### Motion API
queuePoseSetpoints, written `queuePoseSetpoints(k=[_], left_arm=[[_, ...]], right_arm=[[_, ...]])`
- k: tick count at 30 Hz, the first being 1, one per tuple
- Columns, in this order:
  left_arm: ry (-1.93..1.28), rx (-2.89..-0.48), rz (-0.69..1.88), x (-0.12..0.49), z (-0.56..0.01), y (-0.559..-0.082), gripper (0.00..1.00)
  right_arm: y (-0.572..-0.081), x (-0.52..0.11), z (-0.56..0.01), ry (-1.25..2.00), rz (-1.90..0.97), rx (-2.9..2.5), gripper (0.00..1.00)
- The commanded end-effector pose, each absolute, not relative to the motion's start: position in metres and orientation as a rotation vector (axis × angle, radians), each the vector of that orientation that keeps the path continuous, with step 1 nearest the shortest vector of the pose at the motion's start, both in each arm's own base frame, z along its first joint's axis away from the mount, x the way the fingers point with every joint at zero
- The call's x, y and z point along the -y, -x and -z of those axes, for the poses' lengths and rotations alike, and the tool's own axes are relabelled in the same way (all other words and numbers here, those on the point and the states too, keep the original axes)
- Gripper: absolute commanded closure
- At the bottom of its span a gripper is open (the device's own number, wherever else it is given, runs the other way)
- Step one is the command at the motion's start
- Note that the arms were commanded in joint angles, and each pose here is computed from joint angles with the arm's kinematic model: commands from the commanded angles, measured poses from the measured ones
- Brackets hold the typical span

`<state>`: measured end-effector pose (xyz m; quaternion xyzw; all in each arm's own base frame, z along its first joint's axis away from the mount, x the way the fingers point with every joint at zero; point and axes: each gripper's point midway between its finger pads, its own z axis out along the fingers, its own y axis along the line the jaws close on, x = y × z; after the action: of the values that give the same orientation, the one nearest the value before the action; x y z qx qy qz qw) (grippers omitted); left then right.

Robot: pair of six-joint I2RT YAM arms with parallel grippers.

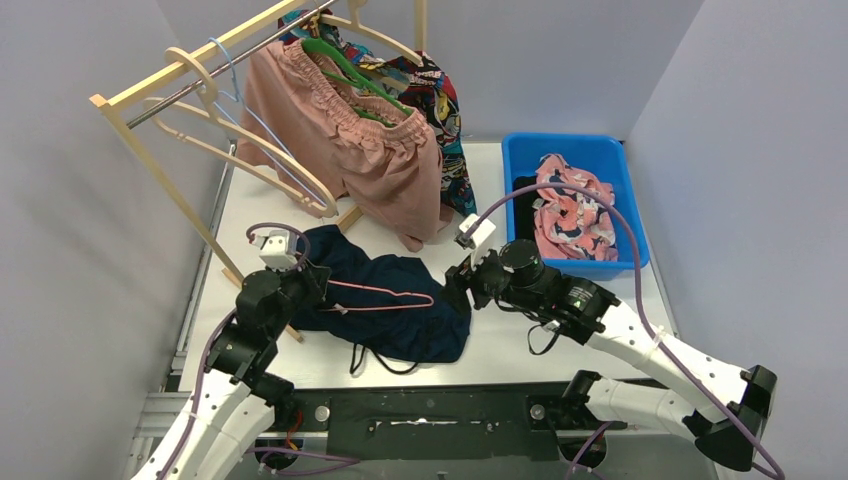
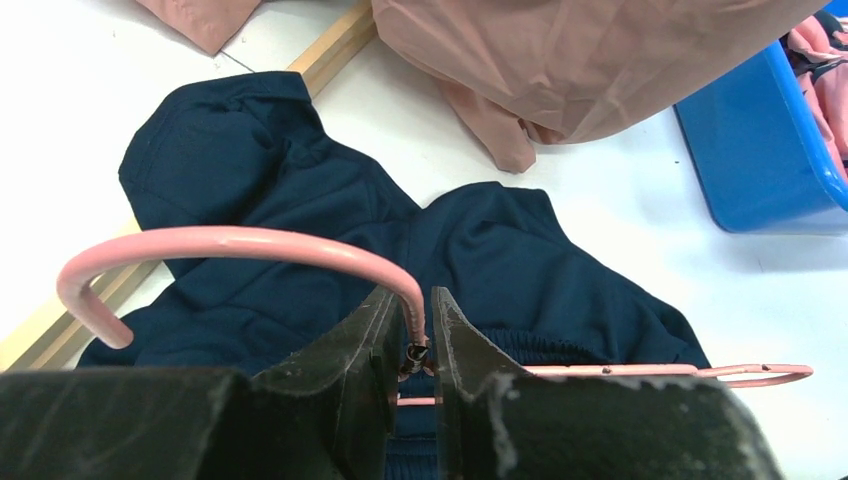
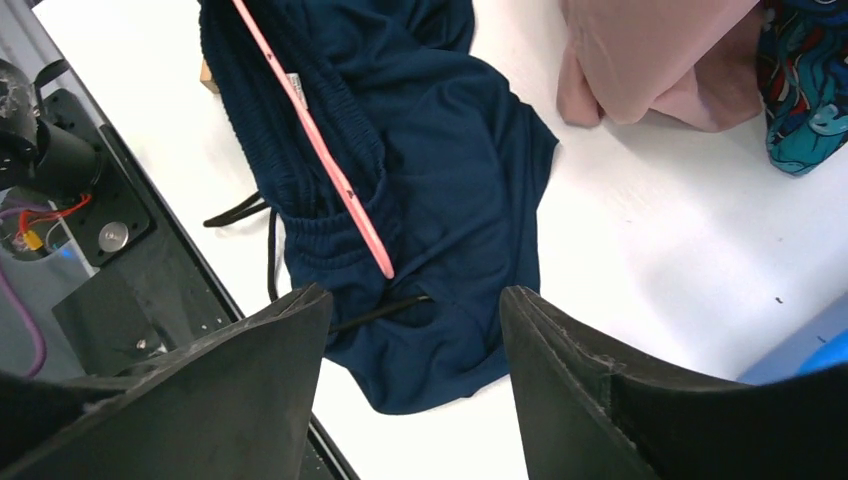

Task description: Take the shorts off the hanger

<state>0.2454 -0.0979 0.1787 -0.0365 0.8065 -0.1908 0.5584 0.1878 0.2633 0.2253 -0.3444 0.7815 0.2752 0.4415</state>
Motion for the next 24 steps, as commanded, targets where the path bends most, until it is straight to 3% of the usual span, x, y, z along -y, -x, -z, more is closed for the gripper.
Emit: queuePoseSetpoints(k=[1, 6, 11, 14, 18, 24], left_arm=[[0.058, -1.802, 0.490, 0.103, -0.205, -0.250, 1.00], [0.046, -1.776, 0.518, 0.106, -0.211, -0.247, 1.00], [0.039, -1.764, 0.529, 0.107, -0.212, -0.245, 1.00], [0.030, -1.768, 0.533, 0.108, -0.211, -0.245, 1.00], [0.024, -1.782, 0.536, 0.110, -0.209, -0.245, 1.00], [0.058, -1.809, 0.463, 0.100, -0.202, -0.250, 1.00]], right_arm=[[-0.203, -0.269, -0.247, 0.800, -0.673, -1.830, 0.35], [-0.192, -0.296, -0.221, 0.934, -0.797, -1.672, 0.25], [-0.190, -0.312, -0.198, 1.003, -0.847, -1.670, 0.25], [-0.182, -0.323, -0.188, 1.076, -0.901, -1.723, 0.31], [-0.183, -0.328, -0.180, 1.102, -0.893, -1.806, 0.51], [-0.181, -0.321, -0.175, 1.088, -0.870, -1.826, 0.90]])
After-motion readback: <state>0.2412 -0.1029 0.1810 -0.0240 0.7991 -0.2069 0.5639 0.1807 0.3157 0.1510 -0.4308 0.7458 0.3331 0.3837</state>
